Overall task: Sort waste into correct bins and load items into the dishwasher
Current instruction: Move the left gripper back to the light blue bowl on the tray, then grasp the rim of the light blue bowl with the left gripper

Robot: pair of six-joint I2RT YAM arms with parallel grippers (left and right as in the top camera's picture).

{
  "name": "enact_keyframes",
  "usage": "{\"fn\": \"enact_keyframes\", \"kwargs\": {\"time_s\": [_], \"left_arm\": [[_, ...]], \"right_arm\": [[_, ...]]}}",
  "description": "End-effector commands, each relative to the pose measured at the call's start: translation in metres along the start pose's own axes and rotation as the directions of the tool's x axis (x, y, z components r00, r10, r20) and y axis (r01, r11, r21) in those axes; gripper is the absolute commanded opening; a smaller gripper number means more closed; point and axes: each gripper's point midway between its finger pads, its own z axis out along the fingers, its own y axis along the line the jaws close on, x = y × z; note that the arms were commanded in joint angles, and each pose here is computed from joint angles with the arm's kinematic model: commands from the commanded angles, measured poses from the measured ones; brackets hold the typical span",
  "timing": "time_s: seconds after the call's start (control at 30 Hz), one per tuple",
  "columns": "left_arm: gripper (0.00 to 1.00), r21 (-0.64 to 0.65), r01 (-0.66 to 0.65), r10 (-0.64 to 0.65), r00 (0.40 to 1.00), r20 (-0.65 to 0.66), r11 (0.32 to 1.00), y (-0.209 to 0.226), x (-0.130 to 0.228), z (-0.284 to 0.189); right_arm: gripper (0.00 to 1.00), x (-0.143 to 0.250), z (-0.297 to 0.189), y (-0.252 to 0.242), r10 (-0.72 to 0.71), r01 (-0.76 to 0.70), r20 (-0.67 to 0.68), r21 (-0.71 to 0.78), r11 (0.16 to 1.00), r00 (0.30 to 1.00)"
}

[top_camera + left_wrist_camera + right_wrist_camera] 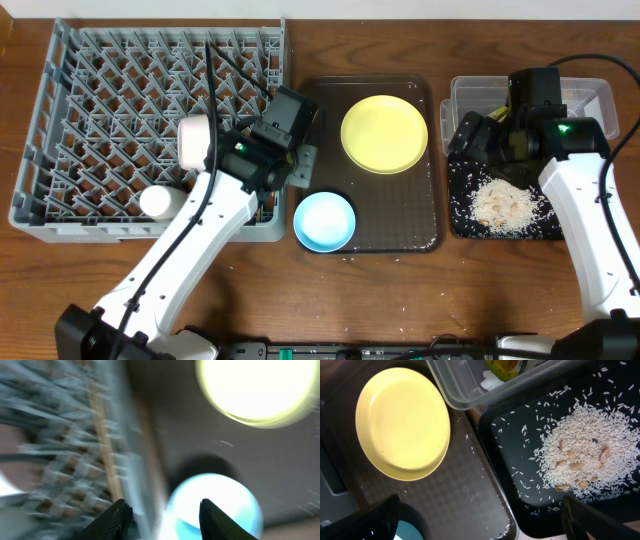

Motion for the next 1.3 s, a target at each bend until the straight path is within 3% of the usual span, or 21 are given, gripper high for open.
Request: {"fn": "enact_keyframes", "kwargs": {"time_s": [0.0,0.17,0.3,0.5,0.77,1.1,1.27], "left_arm": [[0.46,0.218,0.096,-0.058,0.982,-0.178,0.971,-0.047,0.038,0.002],[0.46,0.129,0.176,-0.127,0.939,-0.32,0.976,-0.056,0.089,0.025],[0.46,0.015,0.138,-0.125,0.934,-0.335,0.99,-0.055,0.115,0.037],[0.46,-0.174,-0.002,-0.041,0.969,-0.242,0.985,-0.045,0.116,0.053],[0.46,-0.289,-0.081,-0.02,0.944,-0.33,0.954,-0.031,0.134,0.088],[0.46,-0.307,-0.097,-0.015,0.939,-0.343,0.947,-0.03,0.137,0.099],[0.46,-0.152,-0.094,0.037,0.939,-0.341,0.984,-0.062,0.125,0.102]], "right_arm": [[0.99,-0.002,-0.006,-0.001,0.012,-0.012,0.013,-0.01,1.0,1.0],[0.99,-0.002,-0.006,-0.001,0.012,-0.012,0.013,-0.01,1.0,1.0],[0.99,-0.002,-0.006,-0.001,0.012,-0.012,0.013,-0.01,1.0,1.0],[0.99,-0.002,-0.006,-0.001,0.012,-0.012,0.013,-0.01,1.0,1.0],[0.99,-0.002,-0.006,-0.001,0.012,-0.012,0.013,-0.01,1.0,1.0],[0.99,-0.002,-0.006,-0.001,0.012,-0.012,0.013,-0.01,1.0,1.0],[0.99,-0.002,-0.006,-0.001,0.012,-0.012,0.013,-0.01,1.0,1.0]]}}
